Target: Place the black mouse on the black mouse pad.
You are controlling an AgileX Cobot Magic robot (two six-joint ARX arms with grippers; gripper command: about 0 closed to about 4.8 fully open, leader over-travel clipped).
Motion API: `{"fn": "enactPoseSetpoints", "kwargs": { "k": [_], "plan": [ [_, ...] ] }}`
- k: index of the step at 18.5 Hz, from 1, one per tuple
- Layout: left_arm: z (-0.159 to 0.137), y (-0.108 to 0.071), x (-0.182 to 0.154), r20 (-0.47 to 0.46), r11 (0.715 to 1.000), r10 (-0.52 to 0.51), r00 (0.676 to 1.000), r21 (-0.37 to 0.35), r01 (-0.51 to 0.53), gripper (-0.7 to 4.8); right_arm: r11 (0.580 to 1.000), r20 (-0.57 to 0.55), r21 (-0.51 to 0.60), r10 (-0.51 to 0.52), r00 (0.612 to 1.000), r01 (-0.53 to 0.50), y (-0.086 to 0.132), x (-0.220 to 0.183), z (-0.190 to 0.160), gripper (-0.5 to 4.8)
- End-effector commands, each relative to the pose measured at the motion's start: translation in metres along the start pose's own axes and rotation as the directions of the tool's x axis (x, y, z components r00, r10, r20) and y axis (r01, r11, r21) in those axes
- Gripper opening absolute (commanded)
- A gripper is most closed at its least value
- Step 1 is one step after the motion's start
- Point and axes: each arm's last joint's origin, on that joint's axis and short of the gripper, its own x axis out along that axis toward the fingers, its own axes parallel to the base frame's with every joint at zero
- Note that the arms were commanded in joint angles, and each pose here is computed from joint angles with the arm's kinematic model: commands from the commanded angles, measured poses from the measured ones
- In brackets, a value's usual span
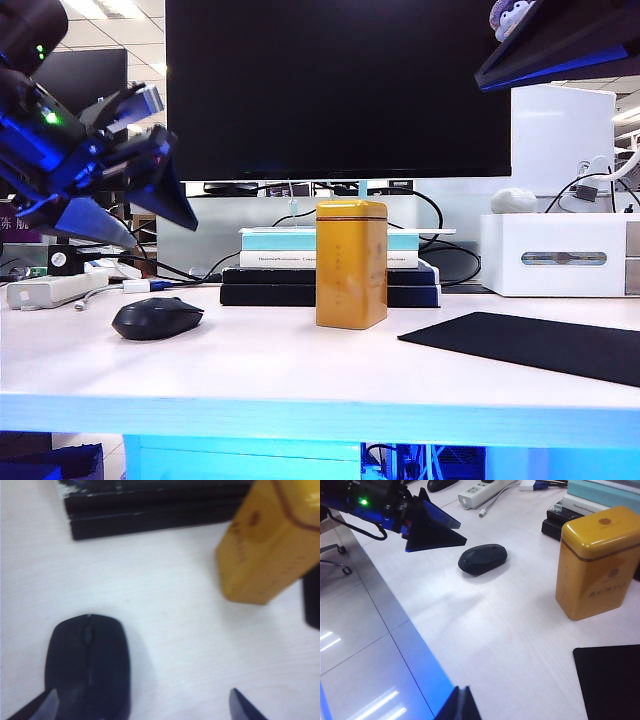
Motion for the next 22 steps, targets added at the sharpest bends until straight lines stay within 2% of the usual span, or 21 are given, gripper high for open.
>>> {"fn": "enactPoseSetpoints", "kwargs": {
  "k": [1,4,8,12,13,15,16,22],
  "plan": [
    [-0.009,0.004,0.014,-0.047,1.000,0.000,0.999,-0.029,-0.001,4.79,1.000,0.015,-0.025,-0.002,1.000,0.002,0.000,0.000,0.003,-0.06],
    [-0.016,0.007,0.024,-0.078,0.999,-0.003,0.997,-0.042,0.000,4.79,1.000,0.014,-0.027,-0.002,1.000,0.002,0.000,0.000,0.003,-0.06],
    [-0.012,0.007,0.026,-0.030,0.999,-0.003,1.000,-0.035,0.002,4.79,1.000,0.015,-0.028,0.001,1.000,-0.001,0.000,0.000,0.003,-0.06],
    [-0.007,0.010,0.041,-0.084,0.999,-0.036,0.996,-0.043,0.032,4.79,1.000,0.015,-0.028,0.002,1.000,-0.001,0.000,0.000,0.003,-0.06],
    [-0.005,0.012,0.044,-0.086,0.999,-0.022,0.996,-0.039,0.019,4.79,1.000,0.014,-0.027,0.002,1.000,-0.001,0.000,0.000,0.003,-0.06],
    [-0.004,0.016,0.044,-0.114,0.995,0.098,0.989,0.027,-0.096,4.79,1.000,0.015,-0.028,0.006,1.000,-0.005,0.000,0.000,0.003,-0.06],
    [-0.004,0.016,0.043,-0.132,0.994,0.106,0.986,0.047,-0.100,4.79,1.000,0.015,-0.028,0.005,1.000,-0.005,0.000,0.000,0.003,-0.06],
    [-0.009,0.017,0.048,-0.156,0.995,0.095,0.983,0.036,-0.090,4.79,1.000,0.016,-0.031,0.005,1.000,-0.005,0.000,0.000,0.003,-0.06]
  ]
}}
